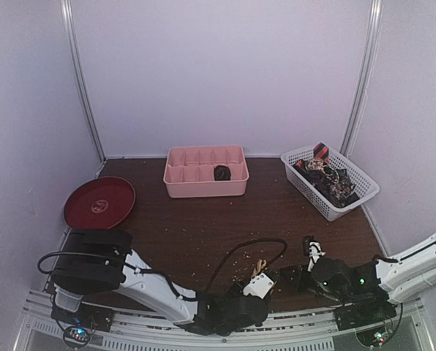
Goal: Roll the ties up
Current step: Pick up the tie from the center of the board, then place the tie in the storage box.
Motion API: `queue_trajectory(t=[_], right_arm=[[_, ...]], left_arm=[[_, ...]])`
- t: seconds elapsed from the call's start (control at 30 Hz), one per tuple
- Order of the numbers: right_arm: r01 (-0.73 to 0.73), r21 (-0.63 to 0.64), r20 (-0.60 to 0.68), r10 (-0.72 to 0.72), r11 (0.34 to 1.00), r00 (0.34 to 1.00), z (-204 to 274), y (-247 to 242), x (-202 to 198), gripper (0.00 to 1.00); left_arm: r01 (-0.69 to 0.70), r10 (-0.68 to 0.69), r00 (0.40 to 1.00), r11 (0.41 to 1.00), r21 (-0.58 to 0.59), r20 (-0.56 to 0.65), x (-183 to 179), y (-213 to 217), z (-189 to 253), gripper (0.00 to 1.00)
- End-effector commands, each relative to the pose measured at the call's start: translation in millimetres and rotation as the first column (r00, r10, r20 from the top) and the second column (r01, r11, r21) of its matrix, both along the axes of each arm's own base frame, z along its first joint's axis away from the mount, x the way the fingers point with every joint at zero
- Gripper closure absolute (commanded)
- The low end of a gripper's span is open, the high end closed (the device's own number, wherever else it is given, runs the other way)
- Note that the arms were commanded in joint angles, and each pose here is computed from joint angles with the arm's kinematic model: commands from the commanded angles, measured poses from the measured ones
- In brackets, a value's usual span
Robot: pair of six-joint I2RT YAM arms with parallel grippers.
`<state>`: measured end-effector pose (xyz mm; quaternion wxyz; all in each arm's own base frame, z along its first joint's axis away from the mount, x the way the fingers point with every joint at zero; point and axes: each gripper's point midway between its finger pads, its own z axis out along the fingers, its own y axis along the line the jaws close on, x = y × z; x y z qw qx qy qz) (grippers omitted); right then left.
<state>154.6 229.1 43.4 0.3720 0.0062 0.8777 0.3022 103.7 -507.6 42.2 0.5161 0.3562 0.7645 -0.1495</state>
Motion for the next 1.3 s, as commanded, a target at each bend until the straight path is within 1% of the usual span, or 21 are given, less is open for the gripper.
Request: queue_trajectory(t=[0.0, 0.17, 0.47, 0.73, 0.9, 1.0, 1.17, 1.27], right_arm=[[0.072, -0.057, 0.048, -0.069, 0.996, 0.996, 3, -23, 7, 0.82], [0.095, -0.03, 0.074, -0.093, 0.995, 0.993, 13, -31, 9, 0.82], [0.095, -0.011, 0.097, -0.094, 0.995, 0.991, 23, -34, 9, 0.81], [0.076, 0.008, 0.11, -0.076, 0.997, 0.991, 30, -27, 10, 0.8], [0.04, 0.035, 0.103, -0.044, 0.999, 0.994, 34, -17, 7, 0.79], [0.028, 0.043, 0.104, -0.033, 0.999, 0.994, 35, -14, 7, 0.78], [0.001, 0.041, 0.109, -0.006, 0.999, 0.994, 38, -7, 6, 0.77], [-0.009, 0.041, 0.116, 0.004, 0.999, 0.993, 44, -2, 7, 0.77]], left_arm=[[-0.081, 0.08, 0.996, 0.996, 0.024, 0.046, 17, 14, 9, 0.56], [-0.126, 0.125, 0.991, 0.992, 0.013, 0.041, 35, 24, 17, 0.58], [-0.198, 0.198, 0.978, 0.98, -0.02, 0.061, 64, 42, 48, 0.59], [-0.303, 0.306, 0.948, 0.952, -0.043, 0.091, 111, 72, 95, 0.59], [-0.385, 0.39, 0.913, 0.921, -0.061, 0.117, 156, 100, 128, 0.59], [-0.429, 0.435, 0.889, 0.9, -0.071, 0.141, 190, 117, 151, 0.59], [-0.497, 0.505, 0.848, 0.863, -0.09, 0.163, 261, 146, 181, 0.59], [-0.535, 0.543, 0.826, 0.84, -0.089, 0.152, 302, 161, 184, 0.59]])
